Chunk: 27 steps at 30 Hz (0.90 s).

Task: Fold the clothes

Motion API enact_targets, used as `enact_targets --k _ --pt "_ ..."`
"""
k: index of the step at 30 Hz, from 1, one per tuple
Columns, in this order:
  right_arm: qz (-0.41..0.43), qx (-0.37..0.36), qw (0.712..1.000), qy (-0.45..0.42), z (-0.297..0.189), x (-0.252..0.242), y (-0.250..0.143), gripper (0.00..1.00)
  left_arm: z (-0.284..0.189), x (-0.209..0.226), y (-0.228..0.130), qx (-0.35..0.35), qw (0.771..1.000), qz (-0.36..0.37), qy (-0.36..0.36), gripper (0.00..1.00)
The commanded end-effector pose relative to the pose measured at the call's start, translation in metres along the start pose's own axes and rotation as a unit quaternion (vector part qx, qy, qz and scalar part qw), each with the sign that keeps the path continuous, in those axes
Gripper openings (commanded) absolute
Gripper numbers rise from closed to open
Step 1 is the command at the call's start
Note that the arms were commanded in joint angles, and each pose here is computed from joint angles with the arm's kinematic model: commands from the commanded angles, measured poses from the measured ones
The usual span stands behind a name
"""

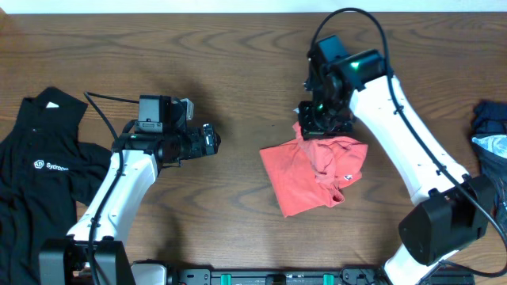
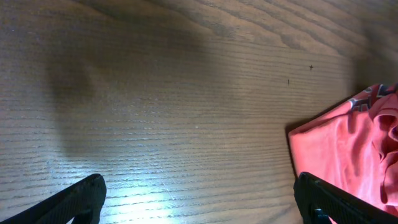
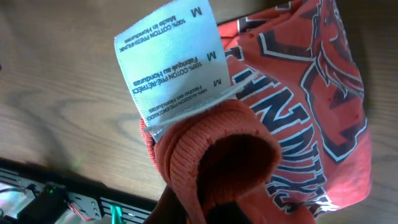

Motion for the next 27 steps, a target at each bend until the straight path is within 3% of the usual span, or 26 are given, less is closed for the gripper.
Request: enact_targets --k 1,17,18,19,22,23,24,25,27 --pt "-0.004 0.012 1.0 -0.003 0.008 0.015 -0.003 0.01 -0.004 -0.001 0.005 -0.01 1.0 -0.005 0.003 0.98" --pt "-0.058 0.1 0.993 -0.027 0.06 0.041 -0.046 0.01 -0.004 0.006 0.009 -0.028 0.999 -0.005 0.033 0.98" --pt "-0.059 0.105 0.992 -0.029 0.062 0.04 -0.048 0.17 -0.004 0.007 0.01 -0.03 0.999 -0.005 0.037 0.98" --pt "-0.071 0.11 0.991 -0.024 0.063 0.041 -0.05 0.45 -0.004 0.007 0.01 -0.03 0.999 -0.005 0.037 0.98" --pt "-0.116 0.121 0.986 -0.002 0.066 0.049 -0.055 0.76 -0.004 0.006 0.011 -0.033 0.999 -0.005 0.035 0.98" --pt "-0.131 0.122 0.984 0.004 0.067 0.053 -0.057 0.71 -0.004 0.006 0.011 -0.035 0.999 -0.004 0.035 0.98" --pt "-0.145 0.122 0.982 0.008 0.068 0.057 -0.058 0.52 -0.004 0.006 0.012 -0.035 0.999 -0.004 0.035 0.98" --pt "-0.154 0.12 0.981 0.008 0.069 0.061 -0.059 0.4 -0.004 0.006 0.012 -0.036 0.999 -0.004 0.034 0.98" --pt "-0.168 0.114 0.979 0.011 0.071 0.069 -0.06 0.25 -0.004 0.006 0.012 -0.036 0.999 -0.004 0.034 0.98"
Point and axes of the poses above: each gripper's point midway between its finger pads, its own z axis out along the fingers, its own x axis along the line the jaws close on, y = z × x, the point moved 6 cm from there along -z, back along the fingers, and after that the axes turned 12 degrees about -z, right-handed, at the moved point
